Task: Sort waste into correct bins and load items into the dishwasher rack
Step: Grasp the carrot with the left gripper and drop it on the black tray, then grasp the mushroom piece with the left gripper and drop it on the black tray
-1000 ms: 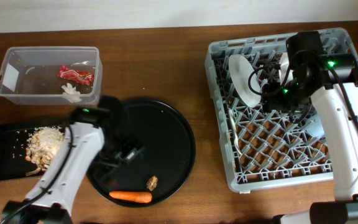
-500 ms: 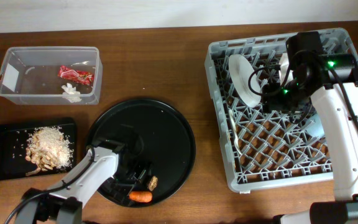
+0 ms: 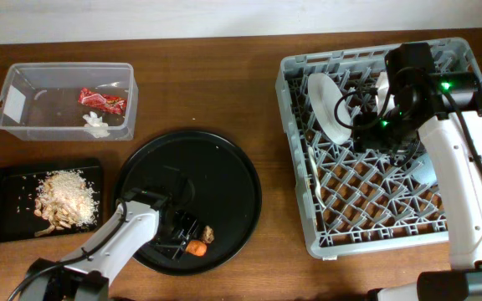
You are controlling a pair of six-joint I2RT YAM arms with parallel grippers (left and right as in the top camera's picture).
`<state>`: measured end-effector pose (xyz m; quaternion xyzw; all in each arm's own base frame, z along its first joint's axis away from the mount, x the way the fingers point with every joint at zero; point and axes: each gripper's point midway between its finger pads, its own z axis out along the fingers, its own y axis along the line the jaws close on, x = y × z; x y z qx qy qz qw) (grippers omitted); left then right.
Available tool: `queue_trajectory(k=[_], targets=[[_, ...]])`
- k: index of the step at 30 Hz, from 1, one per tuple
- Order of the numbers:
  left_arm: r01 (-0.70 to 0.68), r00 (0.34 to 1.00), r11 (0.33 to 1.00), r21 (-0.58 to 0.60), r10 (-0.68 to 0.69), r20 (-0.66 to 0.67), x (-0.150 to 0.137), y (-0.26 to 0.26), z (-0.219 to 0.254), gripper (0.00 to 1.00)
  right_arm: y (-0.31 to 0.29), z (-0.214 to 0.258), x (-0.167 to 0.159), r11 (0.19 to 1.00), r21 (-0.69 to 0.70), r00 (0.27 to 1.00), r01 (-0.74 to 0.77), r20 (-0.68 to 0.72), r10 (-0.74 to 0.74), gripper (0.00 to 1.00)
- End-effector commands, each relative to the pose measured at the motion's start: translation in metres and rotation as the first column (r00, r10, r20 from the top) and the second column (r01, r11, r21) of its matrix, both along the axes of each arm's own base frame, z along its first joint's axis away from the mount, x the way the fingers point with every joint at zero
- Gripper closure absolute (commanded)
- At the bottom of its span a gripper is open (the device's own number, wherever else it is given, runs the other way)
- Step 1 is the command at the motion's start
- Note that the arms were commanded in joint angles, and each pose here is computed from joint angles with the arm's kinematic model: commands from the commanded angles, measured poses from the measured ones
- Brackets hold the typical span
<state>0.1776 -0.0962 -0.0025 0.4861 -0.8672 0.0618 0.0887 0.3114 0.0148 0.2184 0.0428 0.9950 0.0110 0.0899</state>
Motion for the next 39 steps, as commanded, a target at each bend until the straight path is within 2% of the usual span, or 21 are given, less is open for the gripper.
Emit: queue_trajectory(k=[1, 11, 17, 20, 25, 30, 35, 39], targets=[[0.002, 1.000, 0.984, 0.177, -0.006, 0.023, 0.001, 0.032, -0.010, 0.70, 0.000, 0.000, 0.001, 1.000, 0.008, 1.000, 0.000, 0.000, 0.000, 0.29], [0.091, 0.992, 0.962, 0.259, -0.109, 0.056, 0.011, 0.049, -0.008, 0.75, 0.000, 0.000, 0.001, 1.000, 0.008, 1.000, 0.000, -0.001, 0.000, 0.29], [0.190, 0.964, 0.943, 0.273, -0.232, 0.130, 0.049, 0.064, 0.018, 0.76, 0.000, 0.000, 0.001, 1.000, 0.008, 1.000, 0.000, 0.000, 0.000, 0.29], [0.129, 0.971, 0.941, 0.314, -0.184, 0.155, 0.064, 0.088, 0.039, 0.76, -0.001, 0.000, 0.001, 1.000, 0.004, 1.000, 0.001, 0.000, -0.001, 0.29], [0.096, 0.953, 0.934, 0.343, -0.186, 0.238, 0.098, 0.131, 0.076, 0.76, -0.001, 0.000, 0.001, 1.000, 0.004, 1.000, 0.001, 0.000, -0.001, 0.29], [-0.071, 0.952, 0.928, 0.365, -0.046, 0.304, 0.109, 0.185, 0.098, 0.75, -0.002, 0.000, 0.001, 1.000, -0.003, 1.000, 0.002, 0.000, -0.002, 0.29], [-0.282, 0.933, 0.883, 0.375, 0.161, 0.321, 0.086, 0.250, 0.099, 0.74, -0.002, 0.000, 0.001, 1.000, -0.003, 1.000, 0.002, 0.000, -0.002, 0.29], [-0.385, 0.910, 0.829, 0.404, 0.267, 0.318, 0.069, 0.287, 0.094, 0.74, -0.002, 0.000, 0.001, 1.000, -0.003, 1.000, 0.002, 0.000, -0.002, 0.29]])
